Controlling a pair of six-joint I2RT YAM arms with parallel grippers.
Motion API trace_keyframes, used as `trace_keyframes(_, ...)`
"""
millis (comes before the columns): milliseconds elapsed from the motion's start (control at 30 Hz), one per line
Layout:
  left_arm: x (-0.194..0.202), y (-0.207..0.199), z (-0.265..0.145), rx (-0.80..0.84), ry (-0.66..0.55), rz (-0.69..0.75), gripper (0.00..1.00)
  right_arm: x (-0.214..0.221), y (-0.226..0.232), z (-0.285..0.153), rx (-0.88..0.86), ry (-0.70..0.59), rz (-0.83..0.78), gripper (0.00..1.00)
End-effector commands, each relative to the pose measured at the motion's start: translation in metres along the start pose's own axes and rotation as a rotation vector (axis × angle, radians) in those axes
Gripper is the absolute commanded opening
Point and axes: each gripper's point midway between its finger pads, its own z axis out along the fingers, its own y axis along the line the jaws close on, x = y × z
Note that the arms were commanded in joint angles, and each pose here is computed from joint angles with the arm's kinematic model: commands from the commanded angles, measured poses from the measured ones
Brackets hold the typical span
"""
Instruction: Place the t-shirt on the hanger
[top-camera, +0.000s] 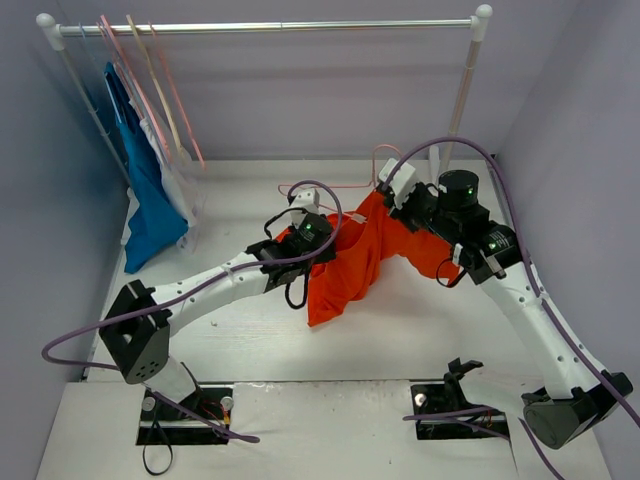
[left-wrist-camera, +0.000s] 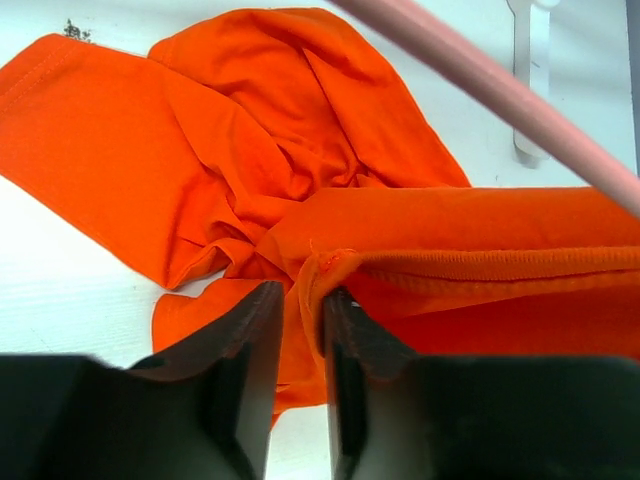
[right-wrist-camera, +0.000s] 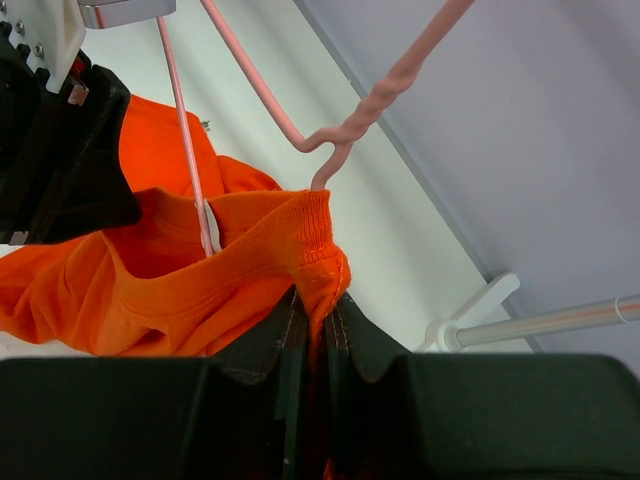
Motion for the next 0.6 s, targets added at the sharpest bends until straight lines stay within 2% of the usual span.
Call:
trace_keyframes(0, -0.032, -0.028, -0.011, 0.077, -0.084, -0.053, 0.22, -0.031, -0.017, -0.011, 0.071, -0.110, -0.025, 0.00)
trace_keyframes(33, -0.035, -0.024, -0.013, 0.062, -0.097, -0.046, 0.12, -0.030, -0.017, -0.011, 0.072, -0.106, -0.029, 0.00)
trace_keyframes(133, -0.045, -0.011, -0.019, 0.010, -0.129, -0.019, 0.00, -0.024, -0.017, -0.014, 0.082, -0.086, -0.034, 0.00)
trace_keyframes(567, -0.118, 0.060, -0.040, -0.148, -0.214, -0.053, 0.00, -0.010, -0.019, -0.029, 0.117, -0.016, -0.041, 0.00)
